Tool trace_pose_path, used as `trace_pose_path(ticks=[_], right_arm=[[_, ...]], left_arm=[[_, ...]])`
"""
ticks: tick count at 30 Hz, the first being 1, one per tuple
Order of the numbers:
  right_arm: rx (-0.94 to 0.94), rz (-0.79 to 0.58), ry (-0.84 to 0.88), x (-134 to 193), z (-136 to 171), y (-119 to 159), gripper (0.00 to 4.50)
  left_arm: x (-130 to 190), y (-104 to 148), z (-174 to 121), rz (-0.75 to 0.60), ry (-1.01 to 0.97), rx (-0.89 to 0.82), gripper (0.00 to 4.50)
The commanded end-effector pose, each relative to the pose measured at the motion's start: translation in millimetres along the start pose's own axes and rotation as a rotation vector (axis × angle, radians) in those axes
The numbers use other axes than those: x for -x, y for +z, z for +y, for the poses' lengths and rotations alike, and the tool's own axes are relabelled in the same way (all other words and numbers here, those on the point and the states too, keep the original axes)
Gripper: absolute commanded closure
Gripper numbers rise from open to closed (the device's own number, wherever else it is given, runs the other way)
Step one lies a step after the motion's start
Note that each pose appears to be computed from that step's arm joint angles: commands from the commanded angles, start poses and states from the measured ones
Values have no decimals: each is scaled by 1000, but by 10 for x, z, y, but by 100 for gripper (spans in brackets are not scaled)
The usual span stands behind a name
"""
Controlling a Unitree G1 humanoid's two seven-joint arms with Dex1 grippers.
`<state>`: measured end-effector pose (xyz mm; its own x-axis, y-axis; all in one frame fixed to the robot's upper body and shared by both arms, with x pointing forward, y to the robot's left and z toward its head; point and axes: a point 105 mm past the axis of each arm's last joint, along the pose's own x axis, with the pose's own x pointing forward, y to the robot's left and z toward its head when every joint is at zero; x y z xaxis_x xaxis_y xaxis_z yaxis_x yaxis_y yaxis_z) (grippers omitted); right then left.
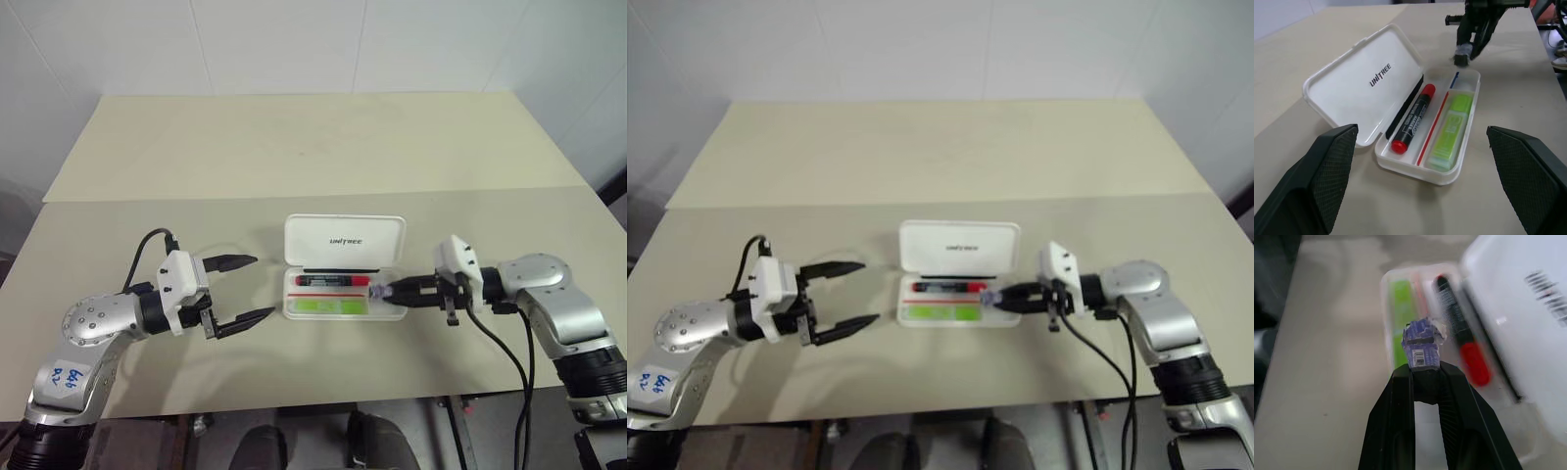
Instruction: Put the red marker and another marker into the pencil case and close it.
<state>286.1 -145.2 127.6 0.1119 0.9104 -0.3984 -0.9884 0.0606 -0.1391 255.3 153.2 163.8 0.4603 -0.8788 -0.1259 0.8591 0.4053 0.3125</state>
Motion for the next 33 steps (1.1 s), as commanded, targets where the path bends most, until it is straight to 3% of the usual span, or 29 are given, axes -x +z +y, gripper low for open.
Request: trace_pose_path(ticks=[1, 20, 21, 30, 31, 33], right_arm=[[36, 5, 28, 19, -9, 16, 417], [55, 39, -12, 36, -168, -166, 417], [63, 51, -26, 52, -199, -187, 345], [104, -8, -72, 97, -323, -4, 26], [105, -19, -70, 98, -316, 32, 4], [107, -42, -68, 103, -293, 107, 4]], left_arm=[[-6, 134, -23, -33, -3, -37, 0], [8, 165, 32, -33, 8, -51, 0], [6, 166, 37, -33, 9, -52, 0], [-8, 169, 66, -35, 7, -54, 0], [-8, 171, 69, -35, 7, -54, 0], [0, 171, 72, -34, 5, -55, 0]])
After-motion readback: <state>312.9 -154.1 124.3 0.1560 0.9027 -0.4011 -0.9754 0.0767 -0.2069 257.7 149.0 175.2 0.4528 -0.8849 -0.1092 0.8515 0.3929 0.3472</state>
